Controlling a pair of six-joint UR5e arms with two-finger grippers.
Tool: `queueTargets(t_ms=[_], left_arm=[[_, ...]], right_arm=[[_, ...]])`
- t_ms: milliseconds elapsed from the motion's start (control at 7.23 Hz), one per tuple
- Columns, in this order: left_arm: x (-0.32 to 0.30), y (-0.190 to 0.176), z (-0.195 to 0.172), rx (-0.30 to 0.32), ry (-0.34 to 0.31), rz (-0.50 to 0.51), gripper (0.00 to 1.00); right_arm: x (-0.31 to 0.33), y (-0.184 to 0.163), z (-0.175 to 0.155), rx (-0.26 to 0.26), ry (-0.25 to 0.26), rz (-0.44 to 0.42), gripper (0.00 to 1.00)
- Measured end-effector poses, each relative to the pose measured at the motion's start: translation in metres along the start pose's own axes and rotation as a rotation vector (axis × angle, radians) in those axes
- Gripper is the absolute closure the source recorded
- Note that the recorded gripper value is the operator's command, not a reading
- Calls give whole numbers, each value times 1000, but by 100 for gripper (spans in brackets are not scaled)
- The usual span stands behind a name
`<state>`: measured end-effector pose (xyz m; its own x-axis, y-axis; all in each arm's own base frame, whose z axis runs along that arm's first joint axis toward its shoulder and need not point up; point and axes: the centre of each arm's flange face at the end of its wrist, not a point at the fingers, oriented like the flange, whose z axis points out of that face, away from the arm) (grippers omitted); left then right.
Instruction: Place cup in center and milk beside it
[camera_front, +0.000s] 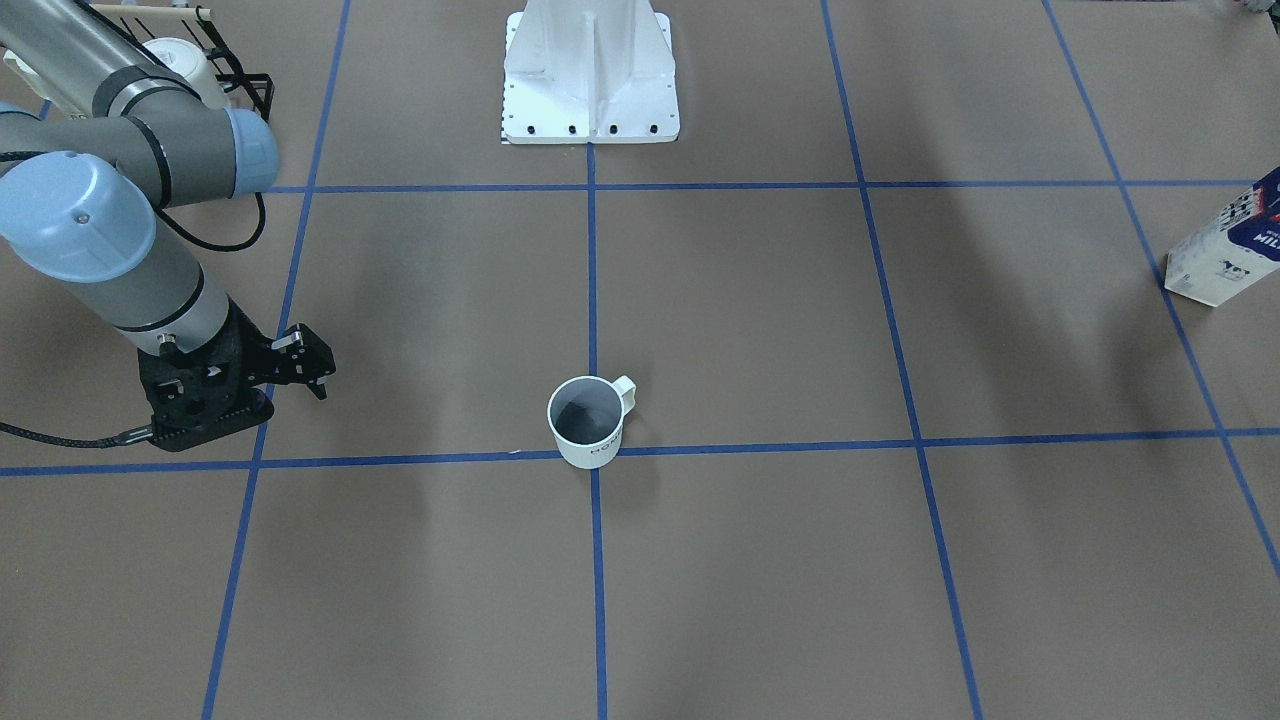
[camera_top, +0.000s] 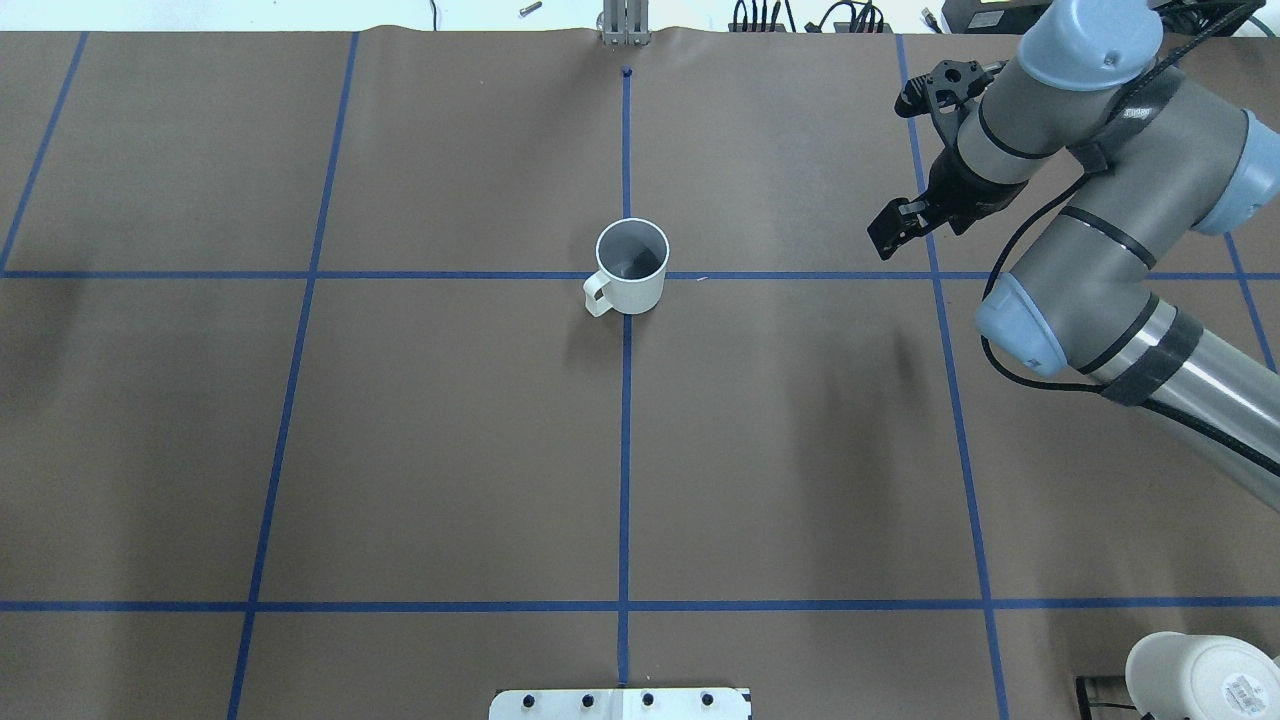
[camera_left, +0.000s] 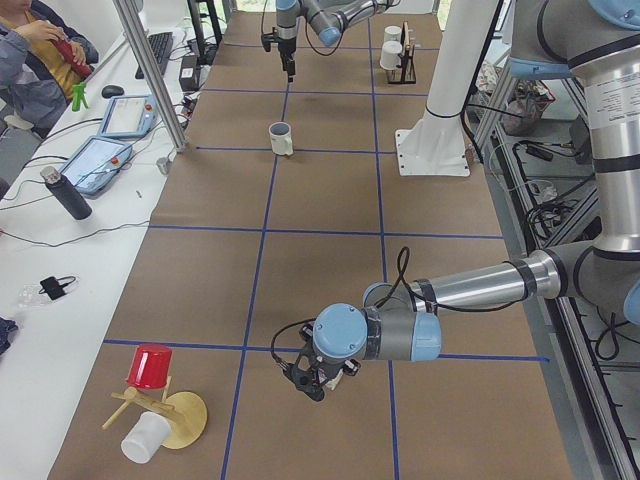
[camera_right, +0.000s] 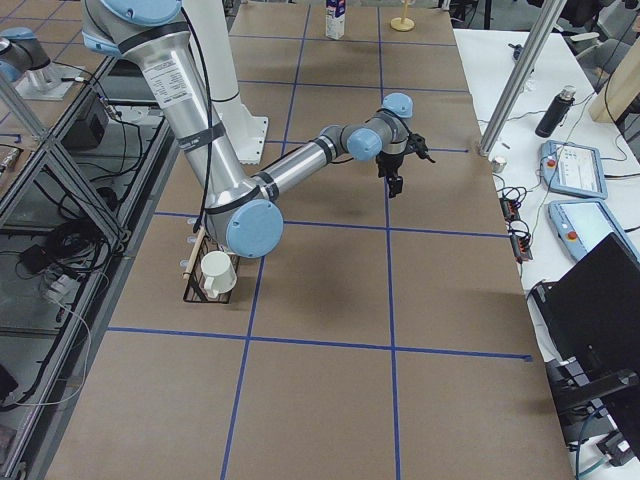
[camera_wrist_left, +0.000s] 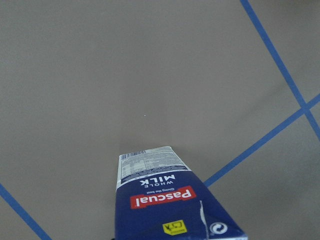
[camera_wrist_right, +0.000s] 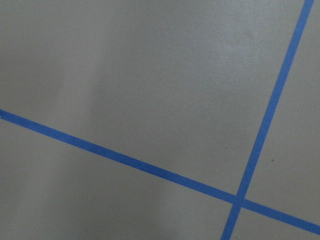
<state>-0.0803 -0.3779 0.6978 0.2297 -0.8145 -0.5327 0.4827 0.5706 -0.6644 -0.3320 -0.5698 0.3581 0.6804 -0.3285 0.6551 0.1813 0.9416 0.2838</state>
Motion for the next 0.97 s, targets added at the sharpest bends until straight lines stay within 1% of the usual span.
queueTargets(t_ms=[138, 277, 415, 553, 692, 969], left_arm=[[22, 5, -8, -8, 27, -19, 52], [56, 12, -16, -14, 51, -35, 52], [108, 23, -19, -24, 64, -48, 52], [176, 43, -17, -40, 70, -67, 52], [246, 73, -10, -60, 72, -85, 52], [375, 160, 17, -88, 58, -104, 52]], right_arm=[[16, 10, -8, 4, 1, 13, 0], [48, 27, -20, 4, 1, 47, 0], [90, 48, -32, -1, 2, 103, 0], [137, 72, -42, -6, 9, 163, 0], [179, 93, -48, -11, 26, 199, 0], [253, 135, -52, -34, 66, 233, 0]])
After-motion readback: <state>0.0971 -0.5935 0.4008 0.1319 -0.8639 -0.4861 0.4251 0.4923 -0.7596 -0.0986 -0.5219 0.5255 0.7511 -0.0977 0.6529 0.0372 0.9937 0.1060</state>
